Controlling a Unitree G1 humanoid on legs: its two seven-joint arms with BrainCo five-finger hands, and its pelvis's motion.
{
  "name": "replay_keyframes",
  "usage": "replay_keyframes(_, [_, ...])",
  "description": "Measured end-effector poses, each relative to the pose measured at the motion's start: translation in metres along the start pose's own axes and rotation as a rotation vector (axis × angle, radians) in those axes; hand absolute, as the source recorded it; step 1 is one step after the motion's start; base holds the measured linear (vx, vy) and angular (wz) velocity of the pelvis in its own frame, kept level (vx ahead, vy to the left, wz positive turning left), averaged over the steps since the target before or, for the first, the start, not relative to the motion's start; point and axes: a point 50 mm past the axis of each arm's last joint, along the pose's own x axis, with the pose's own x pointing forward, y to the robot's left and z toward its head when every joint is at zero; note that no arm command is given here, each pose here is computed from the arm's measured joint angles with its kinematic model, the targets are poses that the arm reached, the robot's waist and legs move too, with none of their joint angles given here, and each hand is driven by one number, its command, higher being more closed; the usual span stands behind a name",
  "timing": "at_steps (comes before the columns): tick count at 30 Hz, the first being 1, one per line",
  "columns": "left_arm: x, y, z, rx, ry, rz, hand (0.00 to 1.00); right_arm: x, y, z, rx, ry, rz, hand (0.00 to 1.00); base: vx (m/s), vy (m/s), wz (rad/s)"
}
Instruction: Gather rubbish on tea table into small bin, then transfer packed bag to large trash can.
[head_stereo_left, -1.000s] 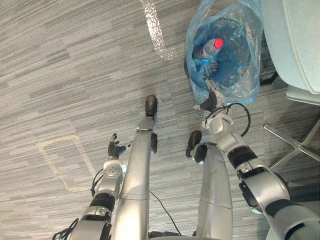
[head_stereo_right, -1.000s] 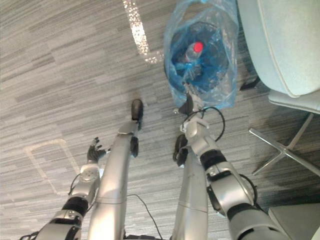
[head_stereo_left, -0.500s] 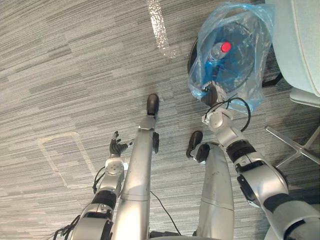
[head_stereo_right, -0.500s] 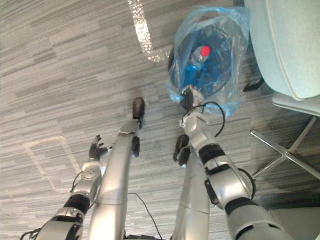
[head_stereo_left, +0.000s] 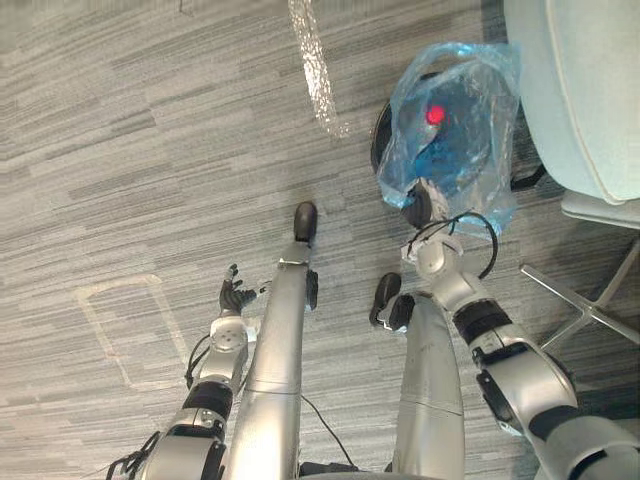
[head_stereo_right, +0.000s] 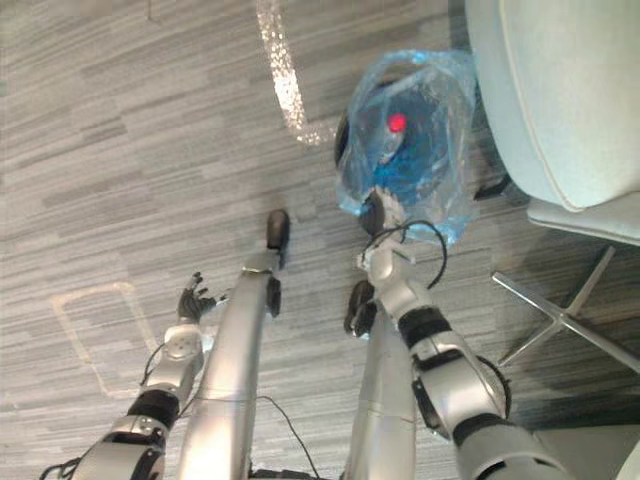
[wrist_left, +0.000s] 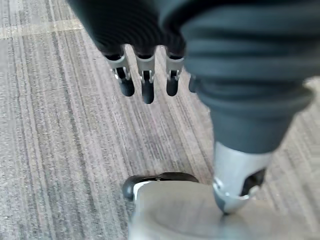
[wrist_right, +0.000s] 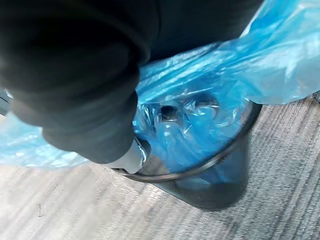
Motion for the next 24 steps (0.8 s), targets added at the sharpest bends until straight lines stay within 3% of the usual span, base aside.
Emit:
replay_keyframes(8, [-0.015, -0.007, -0.021, 0.037, 0.05, -0.085, 0.0, -0.047, 0.019, -0.001, 0.111, -0.021, 0.055, 1.0, 0.07, -0.016, 0.03])
replay_keyframes(15, [-0.053, -0.03, -0.071, 0.108, 0.2, -0.219, 0.0, -0.106, 0.048, -0.005, 0.223, 0.021, 0.206, 1.0, 0.16, 0.015, -0.01])
replay_keyframes(24, [-0.085, -0.013, -0.121, 0.232, 0.384, -0.26, 0.0, -0.134, 0.065, -0.02, 0.229, 0.063, 0.378, 1.0, 0.12, -0.003, -0.1])
